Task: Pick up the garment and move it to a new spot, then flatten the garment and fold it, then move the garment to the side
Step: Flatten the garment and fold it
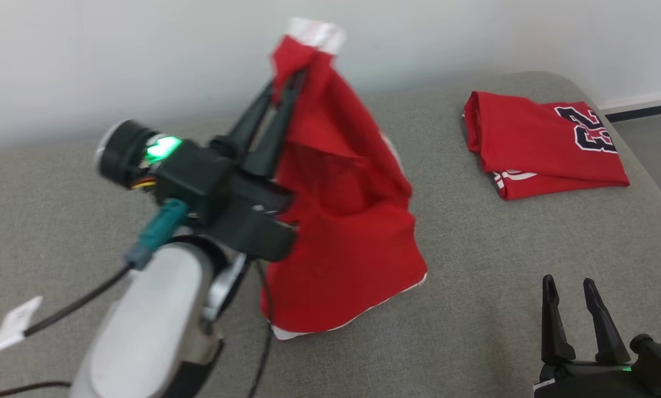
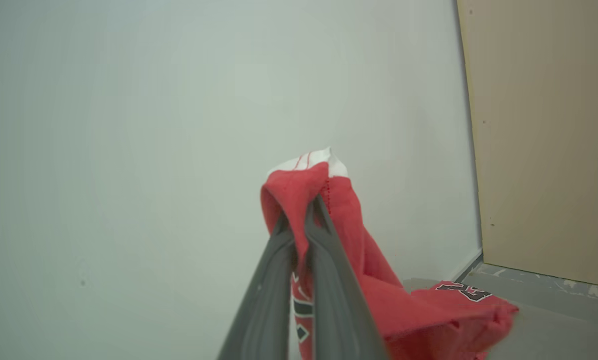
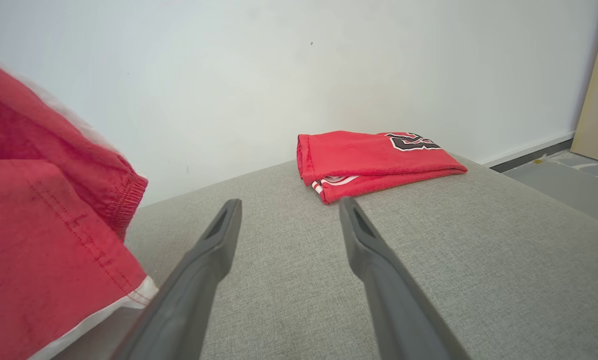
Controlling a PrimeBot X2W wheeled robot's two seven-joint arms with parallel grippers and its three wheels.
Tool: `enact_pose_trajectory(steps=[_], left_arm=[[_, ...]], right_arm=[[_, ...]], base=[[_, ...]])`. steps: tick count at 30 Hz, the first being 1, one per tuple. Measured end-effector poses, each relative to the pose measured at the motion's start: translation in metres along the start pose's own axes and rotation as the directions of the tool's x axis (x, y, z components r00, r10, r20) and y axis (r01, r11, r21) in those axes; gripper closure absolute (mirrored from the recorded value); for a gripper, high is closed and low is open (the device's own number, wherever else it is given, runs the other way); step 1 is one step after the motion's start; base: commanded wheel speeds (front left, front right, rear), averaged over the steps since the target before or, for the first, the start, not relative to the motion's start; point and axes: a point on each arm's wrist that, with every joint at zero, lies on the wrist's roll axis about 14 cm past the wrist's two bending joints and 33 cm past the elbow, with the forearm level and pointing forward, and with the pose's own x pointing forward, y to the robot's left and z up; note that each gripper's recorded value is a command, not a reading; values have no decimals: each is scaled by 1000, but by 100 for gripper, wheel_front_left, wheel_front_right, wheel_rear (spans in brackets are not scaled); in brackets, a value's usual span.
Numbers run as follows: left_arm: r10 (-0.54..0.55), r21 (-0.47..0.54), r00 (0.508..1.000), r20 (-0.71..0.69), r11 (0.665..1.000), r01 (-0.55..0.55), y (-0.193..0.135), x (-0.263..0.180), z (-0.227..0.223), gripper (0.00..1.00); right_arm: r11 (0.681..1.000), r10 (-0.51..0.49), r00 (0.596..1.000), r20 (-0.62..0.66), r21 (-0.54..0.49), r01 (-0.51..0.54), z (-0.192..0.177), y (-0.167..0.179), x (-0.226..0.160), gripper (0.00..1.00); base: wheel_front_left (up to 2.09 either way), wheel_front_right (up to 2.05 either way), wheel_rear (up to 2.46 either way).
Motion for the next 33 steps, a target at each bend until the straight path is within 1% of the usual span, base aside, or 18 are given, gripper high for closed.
enact_pose_trajectory(steps=[4, 8, 11, 13, 15, 19, 21, 22, 23, 26, 27, 30, 33], left_arm=[[112, 9, 989, -91, 994, -112, 40, -25, -31, 100], [231, 22, 952, -199, 973, -232, 76, -64, -70, 100], [312, 46, 907, -284, 949, -312, 98, -100, -99, 100], [363, 60, 867, -342, 929, -365, 111, -124, -117, 100], [410, 74, 832, -374, 907, -414, 123, -144, -129, 100], [472, 111, 762, -444, 872, -476, 138, -182, -152, 100], [487, 129, 737, -470, 863, -488, 142, -195, -160, 100], [496, 130, 724, -479, 856, -501, 144, -201, -164, 75], [498, 137, 713, -493, 854, -502, 144, -206, -168, 0], [515, 158, 692, -506, 844, -512, 146, -216, -174, 0], [523, 162, 692, -497, 840, -518, 148, -216, -172, 0], [550, 175, 702, -452, 827, -535, 156, -211, -159, 0], [573, 182, 728, -375, 816, -549, 159, -199, -136, 0]], right_arm=[[1000, -4, 1000, -6, -4, 4, -2, -1, 1, 0], [1000, -7, 1000, -14, -12, 6, -4, -3, 3, 0], [1000, -7, 1000, -25, -19, 7, -7, -5, 4, 0], [1000, -4, 1000, -27, -22, 3, -7, -4, 6, 0], [1000, -1, 1000, -28, -23, 1, -8, -3, 7, 0], [999, 4, 999, -35, -32, -5, -9, -4, 7, 0], [999, 7, 999, -37, -34, -9, -9, -4, 8, 0], [999, 9, 999, -38, -36, -11, -9, -3, 8, 0], [999, 11, 999, -39, -37, -12, -10, -3, 8, 0], [999, 16, 999, -40, -41, -17, -10, -2, 8, 0], [999, 17, 999, -40, -41, -19, -10, -2, 9, 0], [999, 21, 999, -35, -41, -23, -8, -1, 9, 0], [999, 31, 999, -33, -42, -33, -8, 2, 9, 0]], base=[[0, 0, 0], [0, 0, 0], [0, 0, 0], [0, 0, 0], [0, 0, 0], [0, 0, 0], [0, 0, 0], [0, 0, 0], [0, 0, 0], [0, 0, 0], [0, 0, 0], [0, 0, 0], [0, 0, 0]])
